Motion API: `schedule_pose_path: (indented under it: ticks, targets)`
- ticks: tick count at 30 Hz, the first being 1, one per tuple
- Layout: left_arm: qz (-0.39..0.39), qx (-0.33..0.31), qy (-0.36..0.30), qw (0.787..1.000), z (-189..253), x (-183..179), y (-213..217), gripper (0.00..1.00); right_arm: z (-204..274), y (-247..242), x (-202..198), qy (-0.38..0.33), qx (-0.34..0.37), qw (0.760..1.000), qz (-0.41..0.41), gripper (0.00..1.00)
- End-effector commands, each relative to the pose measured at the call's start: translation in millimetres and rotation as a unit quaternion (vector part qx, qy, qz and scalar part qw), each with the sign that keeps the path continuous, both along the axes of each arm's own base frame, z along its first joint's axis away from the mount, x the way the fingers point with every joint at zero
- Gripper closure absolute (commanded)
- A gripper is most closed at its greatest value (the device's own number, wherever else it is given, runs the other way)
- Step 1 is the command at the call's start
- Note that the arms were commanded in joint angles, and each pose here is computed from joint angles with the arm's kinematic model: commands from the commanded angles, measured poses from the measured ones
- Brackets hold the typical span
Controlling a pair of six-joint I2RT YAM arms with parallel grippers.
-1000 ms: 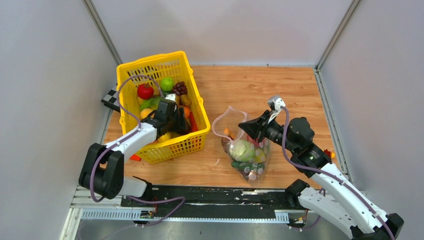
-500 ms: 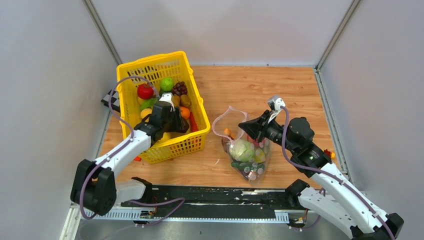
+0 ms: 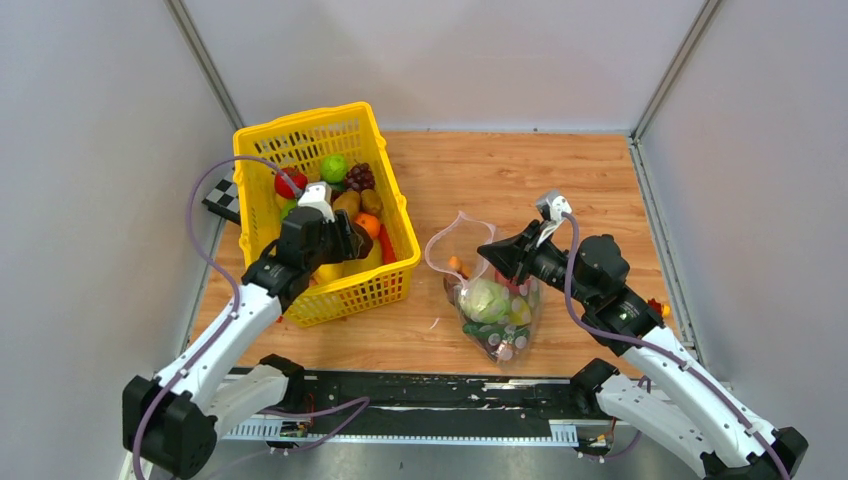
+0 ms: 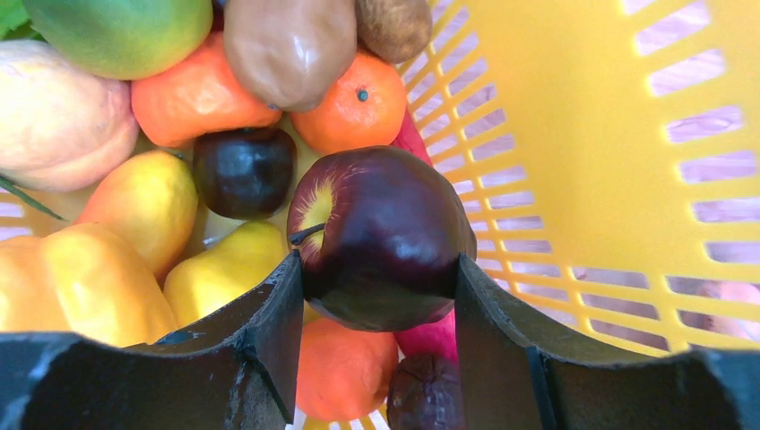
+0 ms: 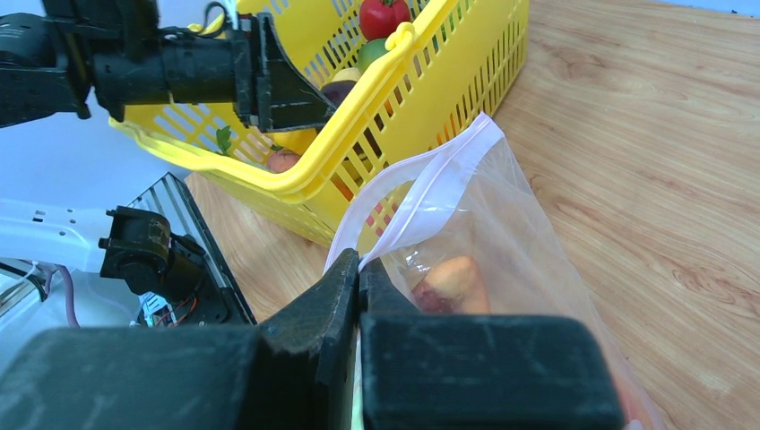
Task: Place the food in the zip-top bag and seal the zipper
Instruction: Pick up the fake fruit from the bin, then place the fake fruit in the zipper food storage bag.
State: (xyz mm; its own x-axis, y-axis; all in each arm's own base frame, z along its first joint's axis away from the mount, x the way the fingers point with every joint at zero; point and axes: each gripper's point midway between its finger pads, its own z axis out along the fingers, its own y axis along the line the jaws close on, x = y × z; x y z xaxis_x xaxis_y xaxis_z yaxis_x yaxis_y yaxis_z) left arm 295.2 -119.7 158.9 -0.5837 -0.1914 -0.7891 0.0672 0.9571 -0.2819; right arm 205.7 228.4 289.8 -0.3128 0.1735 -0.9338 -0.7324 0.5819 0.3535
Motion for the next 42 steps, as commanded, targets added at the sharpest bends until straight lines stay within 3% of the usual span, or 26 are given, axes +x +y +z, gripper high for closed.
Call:
schedule_pose_path:
  ticks: [1,20,29,42]
  targets:
    - [0.002,-0.025,-0.057,0.998,44,-3,1,0.75,20,-1,0,-0.033,0.018,0.999,-0.002,0.98]
    - [-0.044,-0.114,-0.188,0.974,146,-39,-6,0.75,21,2,-2,-0.031,0.022,0.999,0.007,0.98]
    - [-0.132,-0.221,-0.238,0.937,187,-59,-42,0.76,23,4,-5,-0.031,0.026,0.999,0.019,0.98]
    - [-0.213,-0.229,-0.249,0.917,204,-73,-91,0.75,32,9,-16,-0.034,0.042,0.997,0.049,1.00]
